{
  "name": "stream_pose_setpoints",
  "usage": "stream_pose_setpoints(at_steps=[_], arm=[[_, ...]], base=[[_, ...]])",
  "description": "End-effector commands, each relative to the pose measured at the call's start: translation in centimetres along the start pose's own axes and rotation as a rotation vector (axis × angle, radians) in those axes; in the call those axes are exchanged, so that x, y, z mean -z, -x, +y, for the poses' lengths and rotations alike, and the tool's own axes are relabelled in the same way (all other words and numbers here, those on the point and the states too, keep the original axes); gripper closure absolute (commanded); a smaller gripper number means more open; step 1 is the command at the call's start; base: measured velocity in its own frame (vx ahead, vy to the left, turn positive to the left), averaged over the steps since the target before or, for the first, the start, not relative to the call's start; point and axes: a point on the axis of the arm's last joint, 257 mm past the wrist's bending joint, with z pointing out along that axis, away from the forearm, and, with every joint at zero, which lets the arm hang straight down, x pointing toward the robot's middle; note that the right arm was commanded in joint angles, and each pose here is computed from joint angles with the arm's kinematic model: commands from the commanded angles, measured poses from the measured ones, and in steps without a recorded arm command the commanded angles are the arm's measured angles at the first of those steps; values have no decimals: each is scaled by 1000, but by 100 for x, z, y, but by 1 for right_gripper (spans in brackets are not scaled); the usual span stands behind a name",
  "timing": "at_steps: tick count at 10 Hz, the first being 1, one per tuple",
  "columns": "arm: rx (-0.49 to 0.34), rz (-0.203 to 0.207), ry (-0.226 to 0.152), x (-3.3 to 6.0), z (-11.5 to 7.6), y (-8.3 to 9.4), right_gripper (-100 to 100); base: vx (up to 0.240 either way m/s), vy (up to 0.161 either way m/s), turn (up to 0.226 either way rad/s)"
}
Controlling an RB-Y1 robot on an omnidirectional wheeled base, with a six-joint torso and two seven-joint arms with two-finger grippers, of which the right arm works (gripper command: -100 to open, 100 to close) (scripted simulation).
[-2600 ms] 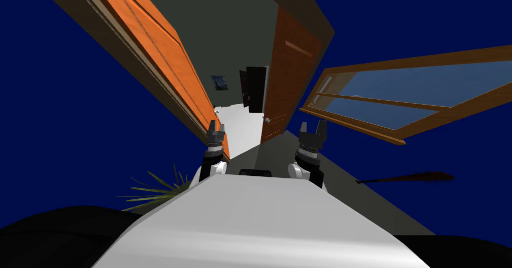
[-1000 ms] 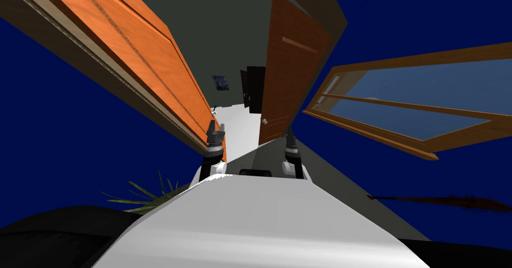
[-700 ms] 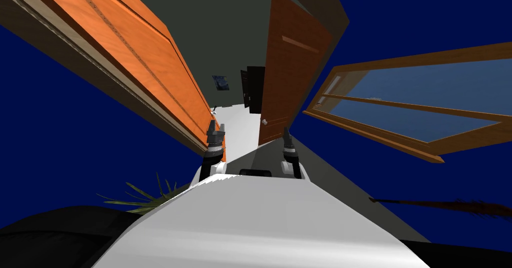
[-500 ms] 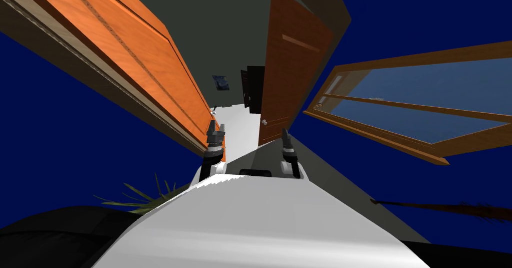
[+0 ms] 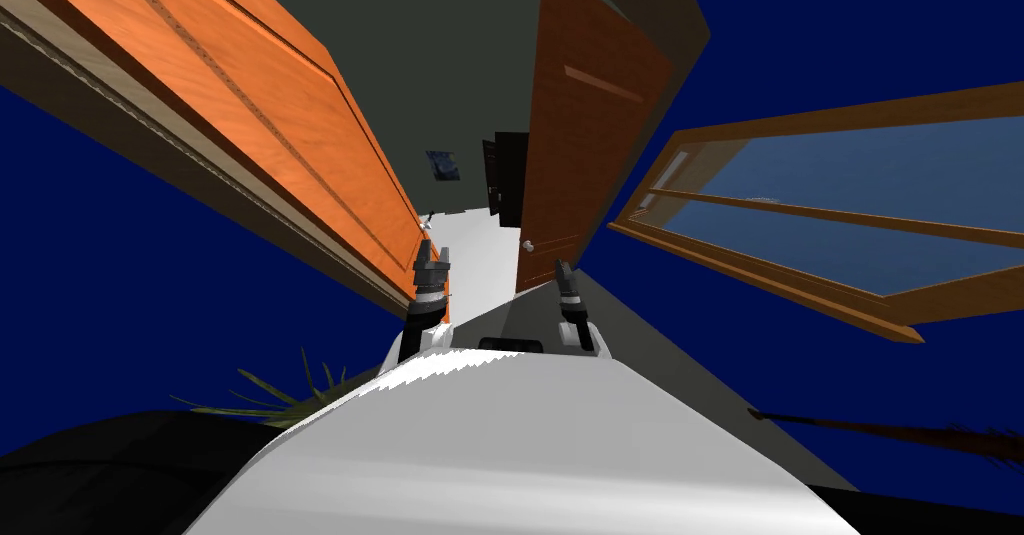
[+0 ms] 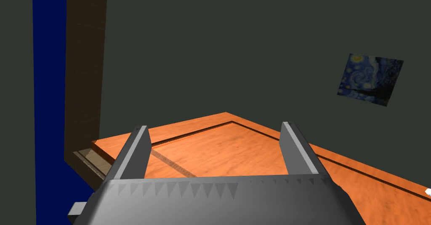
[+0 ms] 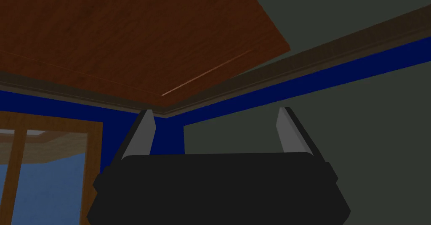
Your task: Push the door open
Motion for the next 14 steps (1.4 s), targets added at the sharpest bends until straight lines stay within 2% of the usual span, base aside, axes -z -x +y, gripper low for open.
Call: stream_pose_setpoints(at_steps=[1, 2, 3, 4, 5, 6, 7, 8, 9, 10, 11, 12, 13, 14], arm=[[30, 31, -19, 56, -113, -120, -100], [74, 53, -12, 48, -144, -211, -100], [72, 64, -25, 86, -197, -260, -100], [116, 83, -15, 70, -213, -338, -100], [113, 98, -31, 121, -279, -398, -100], [157, 119, -22, 117, -306, -487, -100], [154, 131, -35, 159, -358, -534, -100], [197, 155, -28, 164, -392, -631, -100], [195, 165, -38, 201, -434, -668, -100], [237, 183, -24, 187, -443, -740, -100], [234, 199, -39, 246, -506, -798, -100], [276, 215, -23, 229, -510, -865, -100], [273, 233, -39, 294, -574, -924, -100], [273, 233, -39, 294, -574, -924, -100]], base=[[55, -53, 21], [53, -59, 21], [46, -40, 17], [58, -41, 21], [49, -36, 19], [55, -41, 28], [40, -39, 18], [45, -50, 22], [39, -40, 19], [52, -43, 27], [43, -37, 16], [46, -39, 25], [39, -30, 16], [19, -15, -4]])
